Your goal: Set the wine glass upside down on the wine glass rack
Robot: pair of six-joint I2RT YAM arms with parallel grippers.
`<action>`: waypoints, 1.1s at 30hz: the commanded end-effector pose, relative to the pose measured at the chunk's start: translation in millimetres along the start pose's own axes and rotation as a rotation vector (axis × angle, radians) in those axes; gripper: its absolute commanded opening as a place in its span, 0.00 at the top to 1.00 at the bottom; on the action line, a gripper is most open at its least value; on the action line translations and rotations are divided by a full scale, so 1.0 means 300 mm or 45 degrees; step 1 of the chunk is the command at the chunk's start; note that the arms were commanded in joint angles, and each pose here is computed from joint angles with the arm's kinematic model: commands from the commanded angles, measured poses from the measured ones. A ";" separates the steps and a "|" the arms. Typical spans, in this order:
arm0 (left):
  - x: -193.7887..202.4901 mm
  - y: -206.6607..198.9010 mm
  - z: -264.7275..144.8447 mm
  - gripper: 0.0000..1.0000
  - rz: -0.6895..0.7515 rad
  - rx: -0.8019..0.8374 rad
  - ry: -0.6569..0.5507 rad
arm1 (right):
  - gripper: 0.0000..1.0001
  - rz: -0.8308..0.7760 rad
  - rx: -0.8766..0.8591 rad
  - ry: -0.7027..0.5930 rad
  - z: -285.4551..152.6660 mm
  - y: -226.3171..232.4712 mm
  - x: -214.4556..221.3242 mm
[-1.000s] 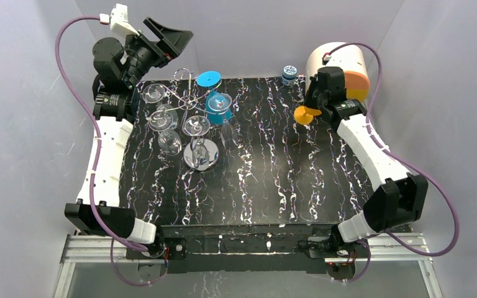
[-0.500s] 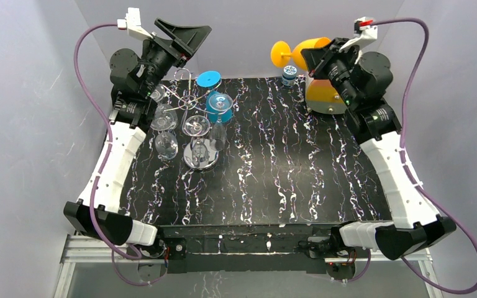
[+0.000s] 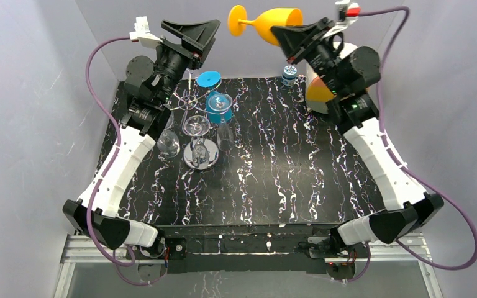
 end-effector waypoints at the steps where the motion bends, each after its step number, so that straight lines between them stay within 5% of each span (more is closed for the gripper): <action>1: -0.055 -0.112 -0.009 0.15 -0.084 0.044 -0.143 | 0.99 -0.182 -0.214 -0.204 0.050 0.195 -0.102; 19: -0.137 -0.090 0.031 0.32 -0.111 -0.111 -0.317 | 0.99 -0.393 -0.357 -0.390 0.119 0.384 -0.024; 25: -0.159 -0.111 0.044 0.54 -0.113 -0.093 -0.353 | 0.99 -0.375 -0.417 -0.372 0.110 0.430 0.002; 33: -0.184 -0.150 0.048 0.64 -0.055 -0.060 -0.373 | 0.99 -0.470 -0.425 -0.401 0.097 0.479 0.017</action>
Point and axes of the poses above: each gripper's point midway between its finger pads, its own z axis out along the fingers, its own y axis along the line the jaws close on, x = y × z, the point moved 3 cm from there along -z, back along the fingers, and after that the axes turned 2 degrees about z, right-handed, at the moved point
